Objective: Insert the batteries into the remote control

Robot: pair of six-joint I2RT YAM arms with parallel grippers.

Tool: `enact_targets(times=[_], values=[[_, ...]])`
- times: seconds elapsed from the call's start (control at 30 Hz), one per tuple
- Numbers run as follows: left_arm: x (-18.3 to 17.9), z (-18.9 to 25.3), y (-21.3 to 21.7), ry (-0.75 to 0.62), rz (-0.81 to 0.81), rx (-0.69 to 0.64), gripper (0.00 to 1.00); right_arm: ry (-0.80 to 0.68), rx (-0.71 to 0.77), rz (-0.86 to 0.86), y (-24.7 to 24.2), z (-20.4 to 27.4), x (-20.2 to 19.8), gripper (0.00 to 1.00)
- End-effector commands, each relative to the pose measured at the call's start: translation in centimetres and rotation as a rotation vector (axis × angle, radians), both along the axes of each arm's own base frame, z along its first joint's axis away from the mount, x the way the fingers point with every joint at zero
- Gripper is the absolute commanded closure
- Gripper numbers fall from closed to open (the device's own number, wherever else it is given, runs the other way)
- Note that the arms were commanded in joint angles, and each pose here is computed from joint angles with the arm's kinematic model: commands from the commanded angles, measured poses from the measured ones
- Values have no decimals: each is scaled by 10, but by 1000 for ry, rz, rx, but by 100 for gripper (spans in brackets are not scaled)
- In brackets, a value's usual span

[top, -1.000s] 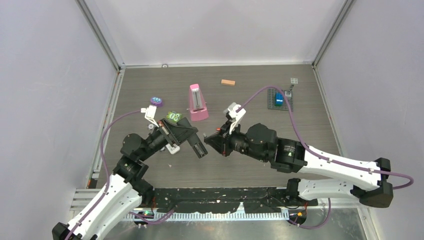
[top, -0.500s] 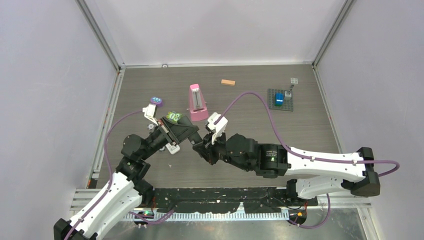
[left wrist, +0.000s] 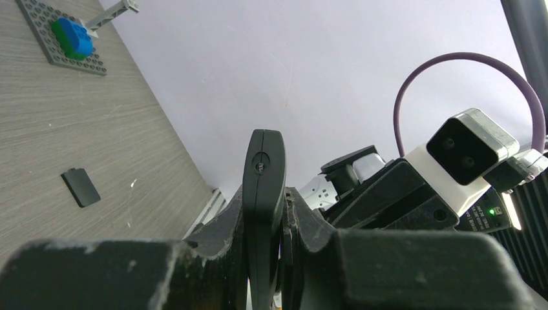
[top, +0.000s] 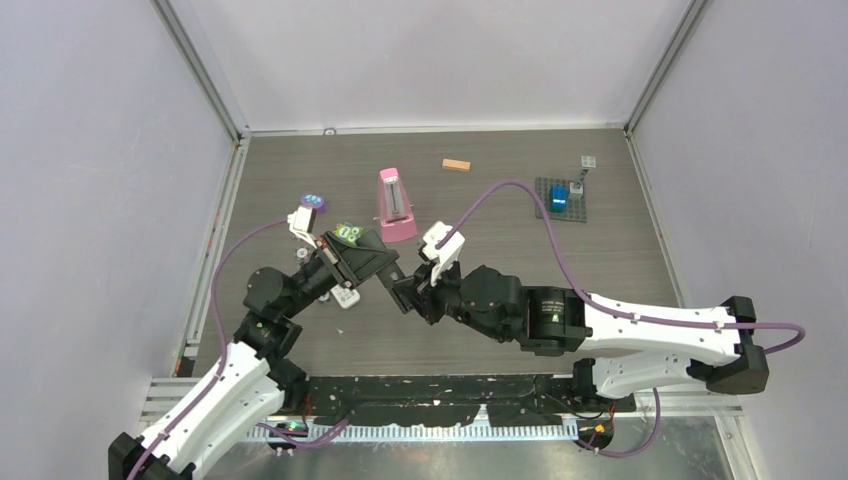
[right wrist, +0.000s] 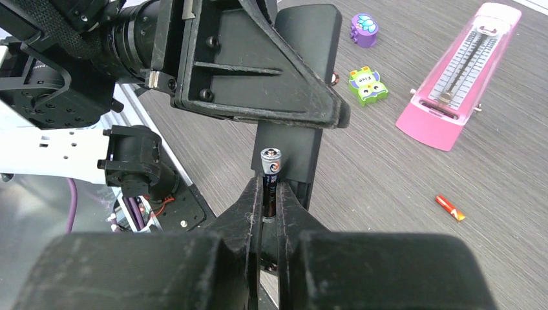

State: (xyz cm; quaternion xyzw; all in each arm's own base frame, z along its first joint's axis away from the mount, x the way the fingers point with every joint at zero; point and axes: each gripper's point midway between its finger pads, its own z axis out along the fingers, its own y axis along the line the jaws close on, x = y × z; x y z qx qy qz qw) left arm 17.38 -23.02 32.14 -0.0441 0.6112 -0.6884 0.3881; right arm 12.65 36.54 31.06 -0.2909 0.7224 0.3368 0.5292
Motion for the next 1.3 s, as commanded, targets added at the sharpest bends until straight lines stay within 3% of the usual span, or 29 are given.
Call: enact_targets(times=[0.0,0.6,1.27], values=[[-10,25,2,-79,-27,-54,100,-52,7,-43,-16,15,8,93],[-11,31,5,-94,-21,-101,100,8,-73,72,0,-11,-10,90],[-12,34,6,-103,-27,-108,100,67,-158,66,-7,-22,-15,84]])
